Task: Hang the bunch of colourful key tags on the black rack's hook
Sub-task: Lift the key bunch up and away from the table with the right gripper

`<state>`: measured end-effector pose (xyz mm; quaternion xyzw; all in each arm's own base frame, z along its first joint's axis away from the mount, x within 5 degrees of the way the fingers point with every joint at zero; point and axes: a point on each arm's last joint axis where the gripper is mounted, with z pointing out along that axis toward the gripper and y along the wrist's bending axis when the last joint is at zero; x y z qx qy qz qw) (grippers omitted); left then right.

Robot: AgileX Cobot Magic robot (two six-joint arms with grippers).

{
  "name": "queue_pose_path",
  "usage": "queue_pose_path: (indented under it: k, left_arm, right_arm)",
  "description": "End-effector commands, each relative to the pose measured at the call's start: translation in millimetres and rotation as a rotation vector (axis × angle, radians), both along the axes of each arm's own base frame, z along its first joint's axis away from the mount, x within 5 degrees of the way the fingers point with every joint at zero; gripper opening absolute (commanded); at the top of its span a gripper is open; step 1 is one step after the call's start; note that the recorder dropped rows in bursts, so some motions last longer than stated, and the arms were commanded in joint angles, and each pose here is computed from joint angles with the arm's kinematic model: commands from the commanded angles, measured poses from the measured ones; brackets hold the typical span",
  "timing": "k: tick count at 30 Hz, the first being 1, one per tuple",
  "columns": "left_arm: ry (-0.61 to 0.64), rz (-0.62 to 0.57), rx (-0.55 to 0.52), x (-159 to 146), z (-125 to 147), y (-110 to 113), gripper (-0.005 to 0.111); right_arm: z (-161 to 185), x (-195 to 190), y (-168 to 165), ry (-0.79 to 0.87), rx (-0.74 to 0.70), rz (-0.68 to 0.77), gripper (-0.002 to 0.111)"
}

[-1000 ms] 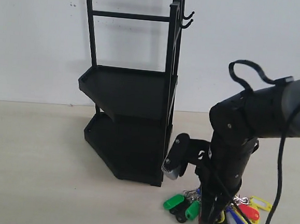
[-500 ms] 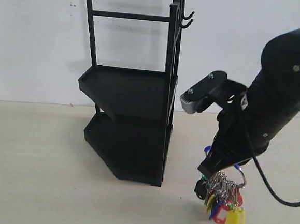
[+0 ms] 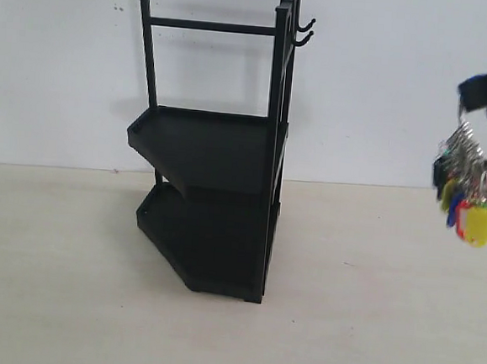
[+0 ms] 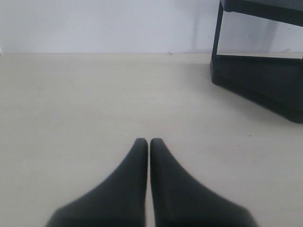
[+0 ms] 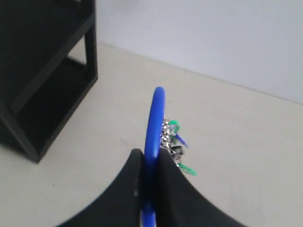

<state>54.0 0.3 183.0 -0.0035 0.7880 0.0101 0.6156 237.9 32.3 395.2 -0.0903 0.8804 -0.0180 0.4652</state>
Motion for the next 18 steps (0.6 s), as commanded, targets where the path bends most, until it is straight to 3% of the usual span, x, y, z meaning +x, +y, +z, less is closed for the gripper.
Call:
queue_pose_path:
  k: [1,6,11,13,16,17,18]
  left_arm:
    - [-0.020,0.007,-0.017,0,2,0,0.004]
    - [-0.020,0.007,-0.017,0,2,0,0.004]
    - [-0.020,0.007,-0.017,0,2,0,0.004]
    - [-0.020,0.007,-0.017,0,2,0,0.004]
    - [-0.020,0.007,-0.017,0,2,0,0.004]
    - [-0.020,0.007,-0.017,0,2,0,0.004]
    - [-0.020,0.007,-0.017,0,2,0,0.004]
  right_arm:
    - [21,-16,-8,-0.123,0.105,-0.061,0.000]
    - [18,-10,-8,-0.081,0.003,-0.011,0.000]
    - [60,-35,-3,-0.314,0.184,0.023,0.000]
    - [62,-37,0,-0.329,0.211,0.049,0.000]
    - [50,-34,-3,-0.237,-0.053,0.137,0.000]
    - [47,-33,-12,-0.209,-0.115,0.069,0.000]
    - [47,-33,-21,-0.205,-0.042,-0.051,0.000]
